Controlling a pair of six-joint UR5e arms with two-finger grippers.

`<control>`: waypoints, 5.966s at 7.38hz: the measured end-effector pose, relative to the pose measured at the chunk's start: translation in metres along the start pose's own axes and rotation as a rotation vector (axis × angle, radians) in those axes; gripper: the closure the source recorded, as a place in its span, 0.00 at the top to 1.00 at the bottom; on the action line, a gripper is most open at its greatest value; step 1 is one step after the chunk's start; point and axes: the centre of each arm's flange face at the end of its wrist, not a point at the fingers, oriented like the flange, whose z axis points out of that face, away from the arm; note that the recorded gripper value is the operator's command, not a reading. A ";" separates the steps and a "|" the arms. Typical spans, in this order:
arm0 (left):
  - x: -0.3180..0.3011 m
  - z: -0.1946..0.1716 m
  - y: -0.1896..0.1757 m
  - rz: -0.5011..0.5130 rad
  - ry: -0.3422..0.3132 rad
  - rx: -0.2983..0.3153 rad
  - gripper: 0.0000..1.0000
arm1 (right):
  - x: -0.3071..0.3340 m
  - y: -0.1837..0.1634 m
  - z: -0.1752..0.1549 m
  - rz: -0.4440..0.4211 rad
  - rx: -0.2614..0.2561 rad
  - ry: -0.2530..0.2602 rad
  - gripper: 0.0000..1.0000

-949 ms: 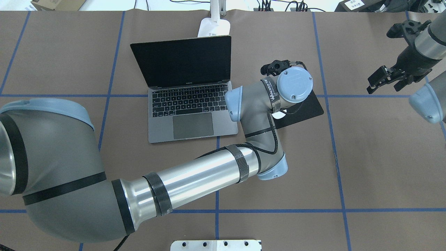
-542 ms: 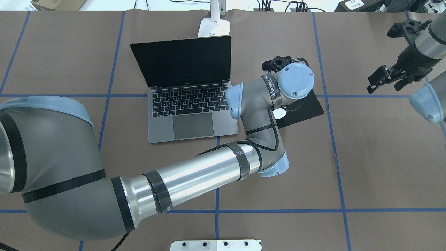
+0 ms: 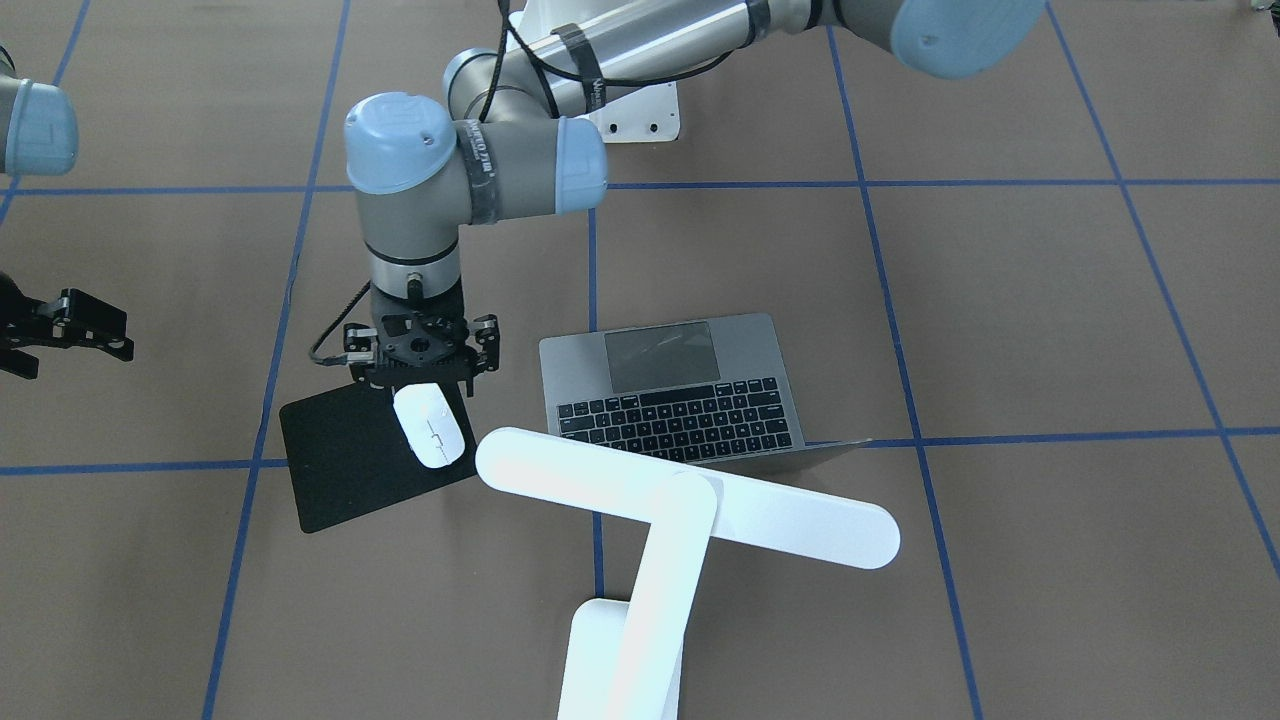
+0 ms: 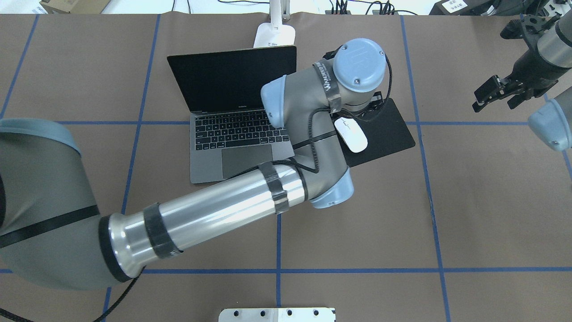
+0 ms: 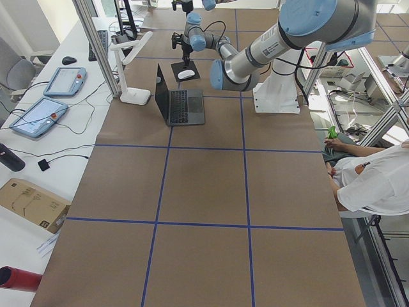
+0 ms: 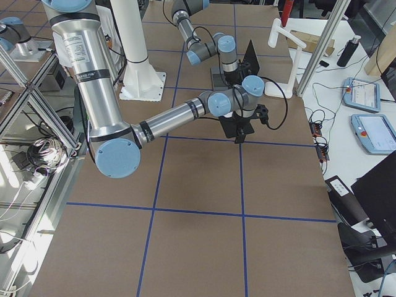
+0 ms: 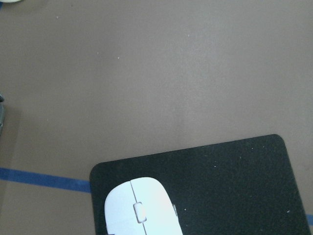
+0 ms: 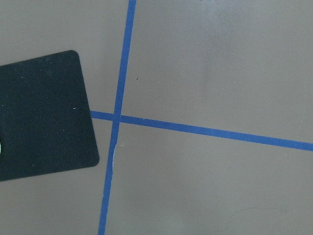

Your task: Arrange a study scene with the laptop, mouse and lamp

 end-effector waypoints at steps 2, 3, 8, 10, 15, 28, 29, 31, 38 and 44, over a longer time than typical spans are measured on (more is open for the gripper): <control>-0.119 -0.031 -0.005 0.082 0.000 -0.069 0.84 | -0.007 -0.006 -0.007 -0.009 0.016 0.000 0.99; -0.191 -0.048 -0.005 0.149 0.004 -0.079 0.84 | -0.010 -0.010 -0.011 -0.015 0.027 0.006 0.99; -0.591 -0.146 -0.114 0.489 -0.085 -0.178 0.97 | 0.002 -0.012 -0.043 -0.001 0.095 0.030 0.99; -0.714 -0.172 -0.136 0.494 -0.104 -0.204 0.99 | 0.039 0.015 -0.044 0.041 0.093 0.041 0.99; -0.820 -0.208 -0.129 0.376 -0.142 -0.181 1.00 | 0.145 0.115 -0.022 0.128 0.021 0.065 0.99; -0.928 -0.216 -0.122 0.254 -0.179 -0.259 1.00 | 0.215 0.121 -0.026 0.168 0.024 0.082 0.99; -0.926 -0.217 -0.122 0.251 -0.180 -0.260 1.00 | 0.219 0.119 -0.023 0.180 0.018 0.082 0.99; -0.922 -0.219 -0.124 0.250 -0.177 -0.255 1.00 | 0.219 0.115 -0.022 0.184 0.017 0.079 0.99; -0.914 -0.218 -0.121 0.233 -0.111 -0.253 1.00 | 0.213 0.105 -0.026 0.173 0.027 0.076 0.99; -0.903 -0.226 -0.123 0.254 -0.112 -0.233 1.00 | 0.221 0.103 -0.019 0.185 0.015 0.084 0.99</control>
